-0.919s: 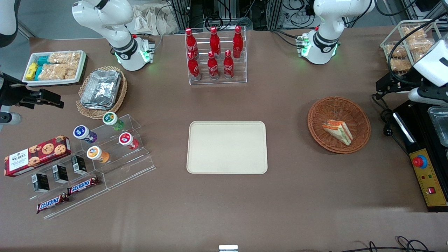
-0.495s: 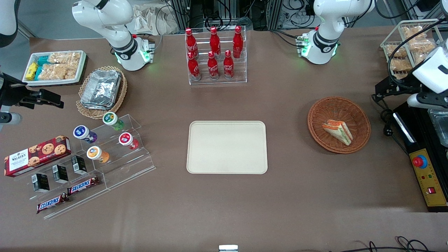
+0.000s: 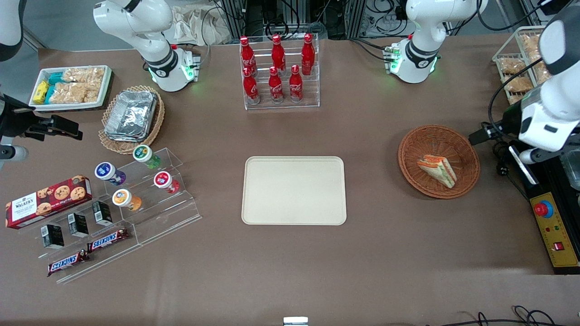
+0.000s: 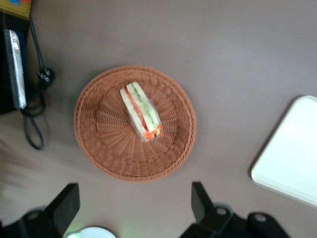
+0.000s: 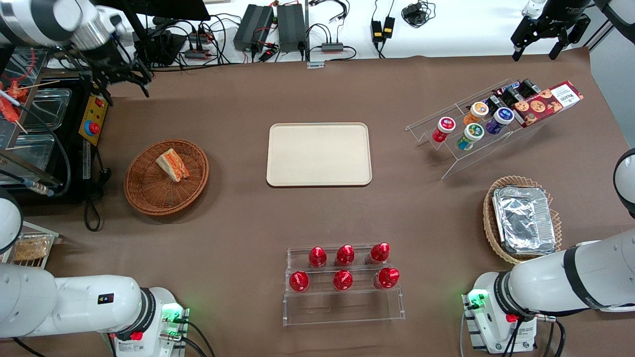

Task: Place sandwich from basket to tray
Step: 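Move the left gripper over the sandwich in the wicker basket, then lower the left gripper and close it on the wrapped sandwich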

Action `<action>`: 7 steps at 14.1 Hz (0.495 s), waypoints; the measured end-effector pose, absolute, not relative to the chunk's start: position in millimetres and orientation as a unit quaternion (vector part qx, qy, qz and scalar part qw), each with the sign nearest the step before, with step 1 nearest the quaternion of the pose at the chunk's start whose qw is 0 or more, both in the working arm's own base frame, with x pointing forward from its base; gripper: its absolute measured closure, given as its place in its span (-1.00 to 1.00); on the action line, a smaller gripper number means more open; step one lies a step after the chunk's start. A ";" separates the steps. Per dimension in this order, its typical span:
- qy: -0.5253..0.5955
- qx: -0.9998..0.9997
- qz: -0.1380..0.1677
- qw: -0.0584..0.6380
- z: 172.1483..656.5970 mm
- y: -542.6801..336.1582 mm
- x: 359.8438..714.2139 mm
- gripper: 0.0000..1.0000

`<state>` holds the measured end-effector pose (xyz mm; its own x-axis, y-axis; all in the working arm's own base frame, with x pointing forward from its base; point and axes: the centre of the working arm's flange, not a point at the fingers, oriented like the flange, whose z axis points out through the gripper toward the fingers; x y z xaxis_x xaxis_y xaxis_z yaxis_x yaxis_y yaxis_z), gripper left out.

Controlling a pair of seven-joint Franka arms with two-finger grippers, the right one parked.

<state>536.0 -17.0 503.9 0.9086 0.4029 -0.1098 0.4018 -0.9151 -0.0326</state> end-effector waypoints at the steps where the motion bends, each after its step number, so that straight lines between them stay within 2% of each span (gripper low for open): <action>1: -0.226 -0.973 0.048 0.004 477.9 -15.3 529.7 -1.00; 4: -0.308 -0.951 0.026 0.002 412.6 -12.9 511.2 -1.00; 7: -0.368 -0.929 0.033 0.014 371.2 -11.5 506.1 -1.00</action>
